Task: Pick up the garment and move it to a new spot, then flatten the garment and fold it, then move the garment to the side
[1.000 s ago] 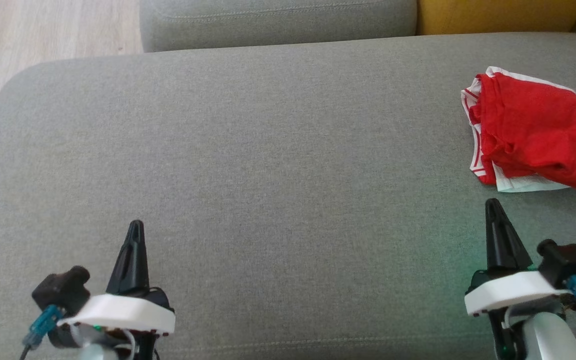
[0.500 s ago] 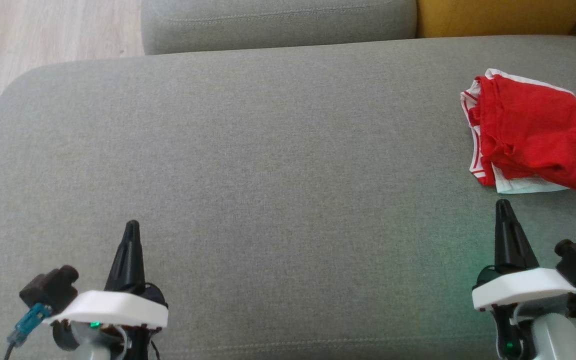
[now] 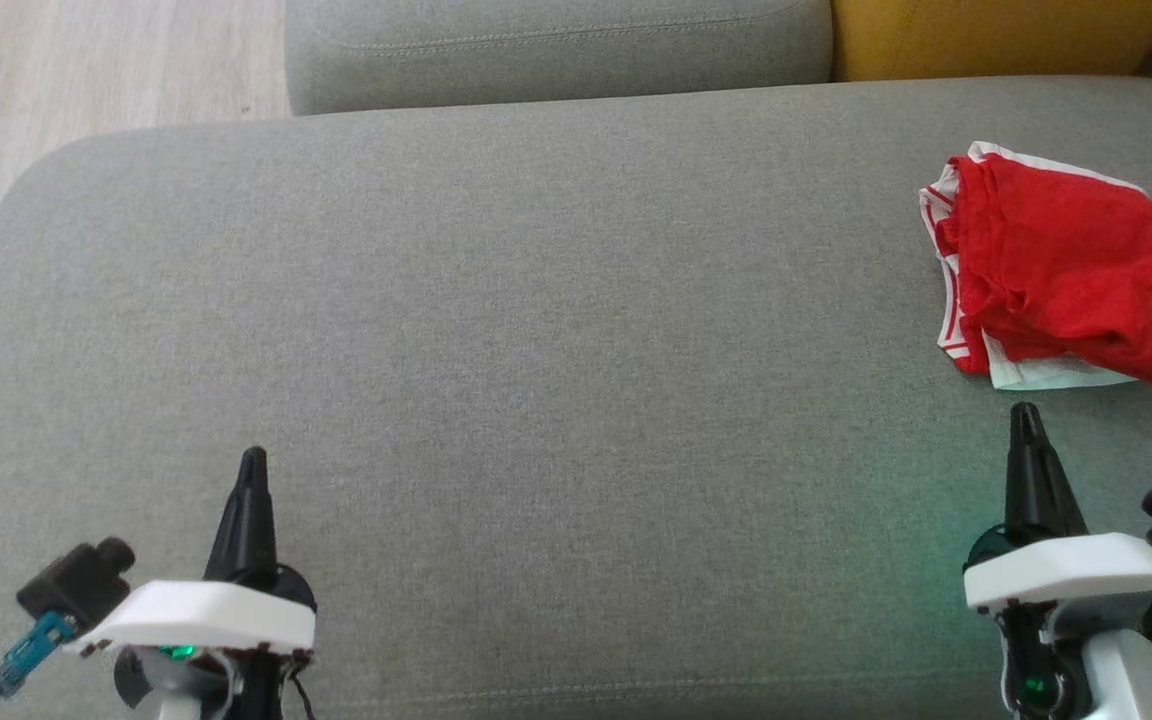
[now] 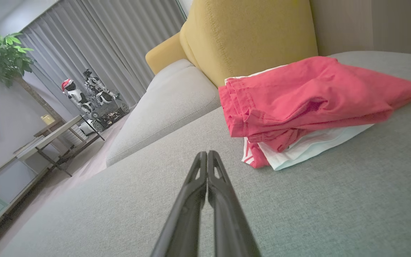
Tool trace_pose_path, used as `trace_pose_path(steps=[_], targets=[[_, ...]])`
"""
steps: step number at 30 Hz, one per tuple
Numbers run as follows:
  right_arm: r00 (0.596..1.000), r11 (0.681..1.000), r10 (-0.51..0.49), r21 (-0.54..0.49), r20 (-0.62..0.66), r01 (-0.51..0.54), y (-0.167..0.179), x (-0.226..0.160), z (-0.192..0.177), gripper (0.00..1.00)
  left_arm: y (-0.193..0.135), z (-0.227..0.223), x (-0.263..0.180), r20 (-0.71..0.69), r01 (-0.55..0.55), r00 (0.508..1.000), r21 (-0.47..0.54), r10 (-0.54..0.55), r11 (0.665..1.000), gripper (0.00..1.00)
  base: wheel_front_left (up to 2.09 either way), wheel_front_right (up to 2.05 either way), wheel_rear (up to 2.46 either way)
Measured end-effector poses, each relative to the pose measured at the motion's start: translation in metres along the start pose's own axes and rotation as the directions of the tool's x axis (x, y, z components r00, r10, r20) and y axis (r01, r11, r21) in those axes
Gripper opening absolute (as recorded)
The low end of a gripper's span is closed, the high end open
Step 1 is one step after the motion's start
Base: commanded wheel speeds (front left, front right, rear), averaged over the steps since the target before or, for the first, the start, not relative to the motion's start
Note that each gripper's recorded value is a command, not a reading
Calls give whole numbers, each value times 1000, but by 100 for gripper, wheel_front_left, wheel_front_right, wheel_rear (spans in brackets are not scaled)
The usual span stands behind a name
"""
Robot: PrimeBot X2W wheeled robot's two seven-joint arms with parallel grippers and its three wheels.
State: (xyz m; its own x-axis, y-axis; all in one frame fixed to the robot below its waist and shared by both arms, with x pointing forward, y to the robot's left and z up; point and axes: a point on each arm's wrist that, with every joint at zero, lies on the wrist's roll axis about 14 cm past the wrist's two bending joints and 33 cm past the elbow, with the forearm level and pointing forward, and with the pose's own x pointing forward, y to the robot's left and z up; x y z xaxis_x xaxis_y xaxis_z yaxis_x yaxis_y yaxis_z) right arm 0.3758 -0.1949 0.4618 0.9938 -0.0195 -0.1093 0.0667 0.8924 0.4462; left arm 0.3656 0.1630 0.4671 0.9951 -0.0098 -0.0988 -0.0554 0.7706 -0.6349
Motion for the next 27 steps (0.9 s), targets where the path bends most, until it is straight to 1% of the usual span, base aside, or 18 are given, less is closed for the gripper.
trace_pose_path(steps=[13, 21, 27], targets=[[1000, 988, -18, 152, 1, 18, -3, 0, 2, 0, 4, 1, 0, -13, -18, 1000, -124, 16, 992, 0, 0, 0, 0], [1000, 967, -27, 253, -5, 27, -4, -1, 3, 0, 4, 3, 3, -17, -20, 1000, -206, 17, 978, 0, 0, 0, 0], [999, 944, -32, 327, -7, 33, -6, -1, 3, 0, 8, 3, 2, -24, -32, 999, -266, 27, 963, 0, 0, 0, 0]])
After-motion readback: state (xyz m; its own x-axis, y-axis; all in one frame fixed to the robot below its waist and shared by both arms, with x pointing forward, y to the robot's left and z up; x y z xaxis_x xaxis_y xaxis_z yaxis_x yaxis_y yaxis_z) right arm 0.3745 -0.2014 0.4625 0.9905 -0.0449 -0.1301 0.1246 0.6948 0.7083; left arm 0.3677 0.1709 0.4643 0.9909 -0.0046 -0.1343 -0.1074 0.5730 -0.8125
